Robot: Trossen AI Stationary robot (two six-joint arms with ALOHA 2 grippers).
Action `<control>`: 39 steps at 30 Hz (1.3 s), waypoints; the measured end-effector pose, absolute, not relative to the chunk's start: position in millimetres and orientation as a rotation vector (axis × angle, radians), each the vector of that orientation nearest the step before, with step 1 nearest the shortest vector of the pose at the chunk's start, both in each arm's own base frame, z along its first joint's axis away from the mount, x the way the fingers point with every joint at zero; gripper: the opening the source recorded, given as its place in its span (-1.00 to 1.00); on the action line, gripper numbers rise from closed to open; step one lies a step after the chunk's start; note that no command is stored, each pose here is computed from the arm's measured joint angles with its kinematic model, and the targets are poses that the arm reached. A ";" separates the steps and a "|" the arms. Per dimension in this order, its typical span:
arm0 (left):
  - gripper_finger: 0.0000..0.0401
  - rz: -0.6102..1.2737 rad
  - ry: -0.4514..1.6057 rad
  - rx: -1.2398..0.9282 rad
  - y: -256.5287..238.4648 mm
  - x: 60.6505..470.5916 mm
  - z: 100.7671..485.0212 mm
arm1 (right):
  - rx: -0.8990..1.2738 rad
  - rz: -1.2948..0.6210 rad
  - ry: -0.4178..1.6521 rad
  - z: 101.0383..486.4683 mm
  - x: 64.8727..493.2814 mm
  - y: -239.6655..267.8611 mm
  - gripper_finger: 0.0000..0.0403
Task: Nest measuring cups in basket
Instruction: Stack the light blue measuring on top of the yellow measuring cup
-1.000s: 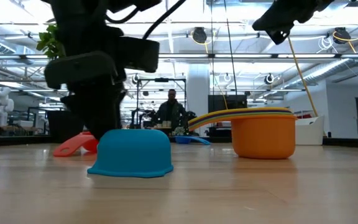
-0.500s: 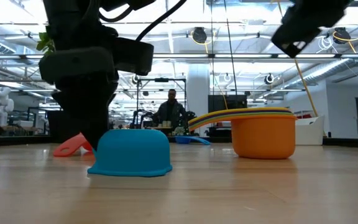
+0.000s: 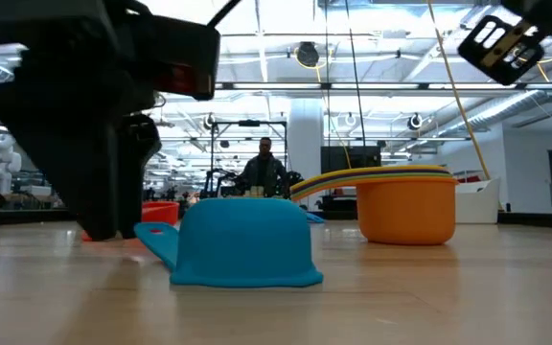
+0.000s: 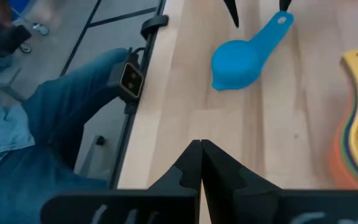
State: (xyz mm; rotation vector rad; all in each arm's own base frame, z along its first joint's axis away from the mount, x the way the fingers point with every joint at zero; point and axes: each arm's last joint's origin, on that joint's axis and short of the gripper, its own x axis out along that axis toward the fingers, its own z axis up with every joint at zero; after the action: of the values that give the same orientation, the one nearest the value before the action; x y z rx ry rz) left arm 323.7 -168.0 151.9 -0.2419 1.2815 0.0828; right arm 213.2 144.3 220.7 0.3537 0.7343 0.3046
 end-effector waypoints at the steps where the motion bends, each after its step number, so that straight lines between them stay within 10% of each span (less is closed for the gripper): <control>1: 0.56 0.080 1.281 -0.242 -169.7 322.9 151.9 | 0.357 0.305 0.738 220.2 212.5 145.6 -1.00; 39: -0.04 0.183 1.193 -0.512 -140.1 330.3 129.8 | 0.348 0.303 0.736 219.7 209.0 150.7 -1.00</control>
State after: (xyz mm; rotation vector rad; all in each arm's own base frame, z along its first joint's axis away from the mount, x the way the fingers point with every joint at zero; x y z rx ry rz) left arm 330.3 -140.1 129.8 -0.5117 1.1927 0.1834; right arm 209.0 150.7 219.7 0.3482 0.7357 0.3026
